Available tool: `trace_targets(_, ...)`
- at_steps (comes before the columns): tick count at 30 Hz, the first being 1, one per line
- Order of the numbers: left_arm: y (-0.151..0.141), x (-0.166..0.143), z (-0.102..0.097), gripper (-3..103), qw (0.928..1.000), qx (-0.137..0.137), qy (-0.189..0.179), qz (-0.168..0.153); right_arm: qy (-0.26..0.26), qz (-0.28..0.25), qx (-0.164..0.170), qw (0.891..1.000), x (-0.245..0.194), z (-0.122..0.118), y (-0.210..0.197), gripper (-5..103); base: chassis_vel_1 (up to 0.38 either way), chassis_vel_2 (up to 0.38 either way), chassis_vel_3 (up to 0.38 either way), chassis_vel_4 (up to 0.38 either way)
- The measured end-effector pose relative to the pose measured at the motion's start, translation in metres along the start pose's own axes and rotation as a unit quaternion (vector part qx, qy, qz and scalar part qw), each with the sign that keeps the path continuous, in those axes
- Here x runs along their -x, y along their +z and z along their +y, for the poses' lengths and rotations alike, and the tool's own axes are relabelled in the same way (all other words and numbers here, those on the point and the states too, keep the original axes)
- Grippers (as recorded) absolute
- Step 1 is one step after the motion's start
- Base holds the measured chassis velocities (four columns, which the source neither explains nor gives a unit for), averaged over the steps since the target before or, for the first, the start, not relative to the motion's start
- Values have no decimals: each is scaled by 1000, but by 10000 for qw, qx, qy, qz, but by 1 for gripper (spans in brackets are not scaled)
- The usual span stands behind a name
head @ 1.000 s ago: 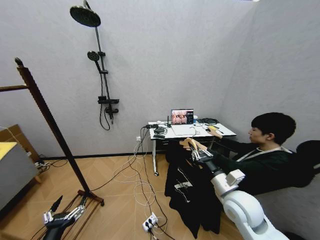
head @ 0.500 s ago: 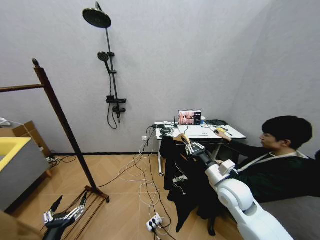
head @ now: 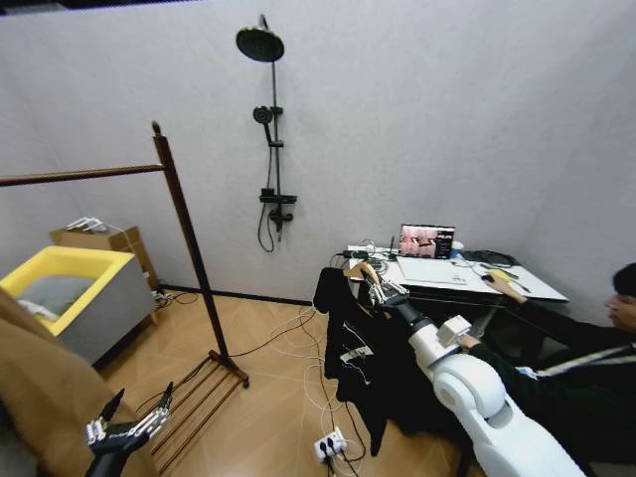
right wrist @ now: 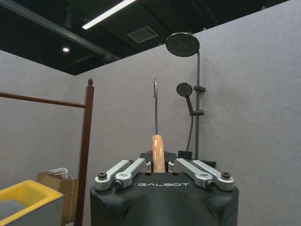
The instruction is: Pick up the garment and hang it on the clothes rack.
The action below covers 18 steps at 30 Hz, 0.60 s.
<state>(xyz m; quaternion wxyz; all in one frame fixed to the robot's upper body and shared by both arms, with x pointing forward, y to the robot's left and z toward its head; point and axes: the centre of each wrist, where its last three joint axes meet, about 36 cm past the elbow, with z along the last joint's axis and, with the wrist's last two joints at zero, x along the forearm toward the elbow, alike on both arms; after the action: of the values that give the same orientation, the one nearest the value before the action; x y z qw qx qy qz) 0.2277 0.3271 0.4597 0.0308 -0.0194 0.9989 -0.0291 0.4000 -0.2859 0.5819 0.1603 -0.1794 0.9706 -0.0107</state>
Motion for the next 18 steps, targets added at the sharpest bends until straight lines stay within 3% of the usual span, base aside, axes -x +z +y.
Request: trace_targets(18,0,0,0,100,10000,0,0,0,20,-20,124,9999,-5,3,-10,10,122,120,123,122)
